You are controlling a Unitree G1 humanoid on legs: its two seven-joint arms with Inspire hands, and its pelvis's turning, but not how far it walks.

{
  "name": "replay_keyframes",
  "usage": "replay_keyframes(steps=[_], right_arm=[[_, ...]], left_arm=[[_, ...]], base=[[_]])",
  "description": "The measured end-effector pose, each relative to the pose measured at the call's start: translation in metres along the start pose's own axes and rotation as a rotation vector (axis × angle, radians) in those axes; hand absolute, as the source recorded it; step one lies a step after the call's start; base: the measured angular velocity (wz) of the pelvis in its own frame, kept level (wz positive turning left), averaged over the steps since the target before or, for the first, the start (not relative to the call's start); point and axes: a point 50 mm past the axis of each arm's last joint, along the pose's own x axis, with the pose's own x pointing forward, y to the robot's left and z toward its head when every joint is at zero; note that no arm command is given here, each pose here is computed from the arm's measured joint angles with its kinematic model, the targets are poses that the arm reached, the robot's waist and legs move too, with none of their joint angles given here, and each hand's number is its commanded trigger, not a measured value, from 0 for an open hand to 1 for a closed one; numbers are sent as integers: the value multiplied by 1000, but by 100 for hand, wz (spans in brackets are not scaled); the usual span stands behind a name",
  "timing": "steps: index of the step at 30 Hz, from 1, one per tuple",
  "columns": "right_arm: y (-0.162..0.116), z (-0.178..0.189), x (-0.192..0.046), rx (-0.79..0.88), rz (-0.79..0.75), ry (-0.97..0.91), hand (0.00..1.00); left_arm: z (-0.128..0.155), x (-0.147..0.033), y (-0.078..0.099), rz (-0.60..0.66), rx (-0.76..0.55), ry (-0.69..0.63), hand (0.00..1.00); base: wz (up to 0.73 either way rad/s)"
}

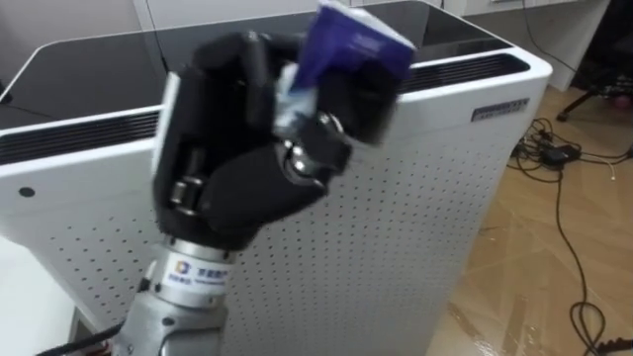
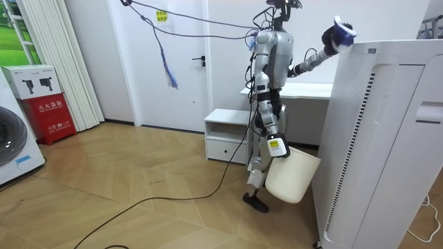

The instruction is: Pick garbage

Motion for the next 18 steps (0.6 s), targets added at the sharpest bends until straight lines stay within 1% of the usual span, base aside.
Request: replay_keyframes(steps=[5, 9, 12, 14, 16, 18], right_arm=[[1, 1, 1, -8, 13, 26, 100], [3, 8, 3, -37, 23, 18, 100], [5, 10, 4, -52, 32, 11, 100], [6, 10, 4, -55, 34, 11, 100], [5, 11, 4, -54, 32, 16, 100], [5, 12, 4, -52, 29, 22, 100]], left_arm=[[-9, 1, -12, -144, -194, 47, 100], [-11, 11, -28, -290, -324, 30, 100], [-11, 18, -40, -376, -386, 1, 100], [-12, 19, -44, -404, -401, -6, 100], [-14, 20, -45, -416, -411, -2, 100], [-21, 18, -40, -396, -410, 33, 100]], base=[[-4], [-4], [-6], [-5], [-2], [0]])
